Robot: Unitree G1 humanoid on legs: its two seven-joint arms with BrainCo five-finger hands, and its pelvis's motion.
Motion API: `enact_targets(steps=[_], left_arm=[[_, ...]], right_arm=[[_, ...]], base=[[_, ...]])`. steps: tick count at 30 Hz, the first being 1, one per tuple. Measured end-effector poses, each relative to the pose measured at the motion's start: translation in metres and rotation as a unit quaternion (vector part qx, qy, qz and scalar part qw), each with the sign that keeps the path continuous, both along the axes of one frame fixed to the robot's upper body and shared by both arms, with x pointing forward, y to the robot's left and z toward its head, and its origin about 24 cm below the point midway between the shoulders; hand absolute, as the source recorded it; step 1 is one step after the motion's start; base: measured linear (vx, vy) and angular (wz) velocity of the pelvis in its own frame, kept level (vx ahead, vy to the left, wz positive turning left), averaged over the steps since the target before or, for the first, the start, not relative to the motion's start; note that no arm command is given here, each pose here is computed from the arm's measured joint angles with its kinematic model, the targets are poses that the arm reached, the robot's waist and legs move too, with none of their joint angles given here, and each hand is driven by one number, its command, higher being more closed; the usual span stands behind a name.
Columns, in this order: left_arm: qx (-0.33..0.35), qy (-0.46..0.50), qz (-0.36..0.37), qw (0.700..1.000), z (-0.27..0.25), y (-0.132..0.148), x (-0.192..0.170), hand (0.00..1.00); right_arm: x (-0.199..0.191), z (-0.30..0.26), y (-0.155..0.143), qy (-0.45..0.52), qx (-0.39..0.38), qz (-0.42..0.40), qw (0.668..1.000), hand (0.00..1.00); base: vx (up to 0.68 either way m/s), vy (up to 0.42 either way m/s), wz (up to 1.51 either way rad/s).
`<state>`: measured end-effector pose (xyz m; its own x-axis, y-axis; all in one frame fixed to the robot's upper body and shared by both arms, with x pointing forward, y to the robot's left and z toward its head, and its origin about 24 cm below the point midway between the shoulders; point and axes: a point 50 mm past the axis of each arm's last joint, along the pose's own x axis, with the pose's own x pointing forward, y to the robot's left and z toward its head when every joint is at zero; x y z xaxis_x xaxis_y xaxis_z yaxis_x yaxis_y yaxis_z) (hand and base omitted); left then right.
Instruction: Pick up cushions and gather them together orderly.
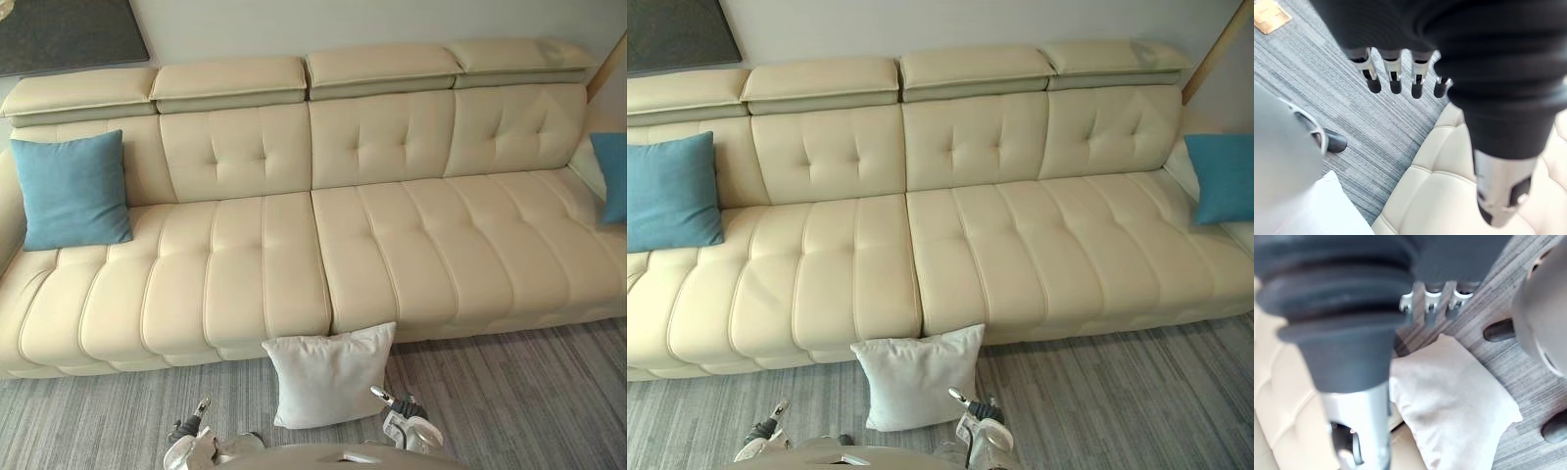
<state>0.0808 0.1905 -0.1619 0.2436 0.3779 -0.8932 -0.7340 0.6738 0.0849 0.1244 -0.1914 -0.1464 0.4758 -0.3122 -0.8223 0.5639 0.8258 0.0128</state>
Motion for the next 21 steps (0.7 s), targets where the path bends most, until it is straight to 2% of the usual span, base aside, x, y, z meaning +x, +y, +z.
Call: enact_targets(steps=[9, 12, 14, 15, 17, 21], left_arm=[[0.009, 0.001, -0.064, 0.998, 0.0, 0.001, 0.002, 0.0], [0.019, -0.01, -0.081, 0.997, 0.003, 0.004, 0.013, 0.0], [0.033, -0.054, -0.094, 0.994, 0.014, 0.006, 0.047, 0.0], [0.036, -0.061, -0.097, 0.993, 0.016, 0.006, 0.054, 0.0], [0.043, -0.111, -0.108, 0.987, 0.031, 0.002, 0.091, 0.0], [0.072, -0.189, -0.12, 0.972, 0.062, 0.006, 0.139, 0.0]], right_arm=[[-0.009, -0.003, -0.006, 0.021, -0.011, -0.001, 1.0, 0.0], [0.003, 0.0, -0.005, 0.011, -0.02, 0.015, 1.0, 0.0], [0.037, 0.014, -0.004, -0.029, -0.041, 0.037, 0.998, 0.0], [0.045, 0.018, -0.006, -0.039, -0.048, 0.043, 0.997, 0.0], [0.088, 0.043, -0.016, -0.094, -0.088, 0.072, 0.989, 0.0], [0.138, 0.089, -0.029, -0.184, -0.137, 0.085, 0.97, 0.0]], base=[[0.01, 0.023, -0.09], [-0.02, 0.023, -0.24], [-0.17, -0.006, -0.23], [-0.24, -0.013, -0.31], [-0.25, 0.042, -0.38], [-0.24, 0.08, -0.25]])
